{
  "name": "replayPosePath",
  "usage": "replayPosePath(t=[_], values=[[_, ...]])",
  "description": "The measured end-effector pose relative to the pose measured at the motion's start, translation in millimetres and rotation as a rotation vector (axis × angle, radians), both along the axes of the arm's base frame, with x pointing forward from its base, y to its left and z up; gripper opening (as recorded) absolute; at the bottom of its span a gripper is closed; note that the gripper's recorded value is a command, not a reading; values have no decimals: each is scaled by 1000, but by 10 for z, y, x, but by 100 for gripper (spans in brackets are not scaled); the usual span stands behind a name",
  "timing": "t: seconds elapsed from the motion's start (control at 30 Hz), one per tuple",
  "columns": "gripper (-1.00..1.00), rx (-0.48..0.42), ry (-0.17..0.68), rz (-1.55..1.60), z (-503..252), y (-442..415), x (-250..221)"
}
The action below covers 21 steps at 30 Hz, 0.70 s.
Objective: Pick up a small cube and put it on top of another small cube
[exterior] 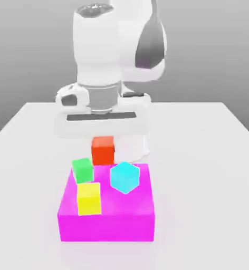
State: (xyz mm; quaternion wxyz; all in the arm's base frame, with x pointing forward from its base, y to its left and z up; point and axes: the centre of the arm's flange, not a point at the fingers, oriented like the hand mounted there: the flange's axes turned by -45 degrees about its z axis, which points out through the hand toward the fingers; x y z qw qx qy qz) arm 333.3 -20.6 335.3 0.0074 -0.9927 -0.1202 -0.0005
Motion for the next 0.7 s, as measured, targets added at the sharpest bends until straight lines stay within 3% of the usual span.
replayPosePath(t=[0.27,0.3,0.53,0.7], values=[[-100,-12,-1,167,-536,221,-204],[100,-13,-1,167,-603,221,-211],[100,-14,-2,168,-600,221,-211],[100,-15,-2,168,-136,221,-201]])
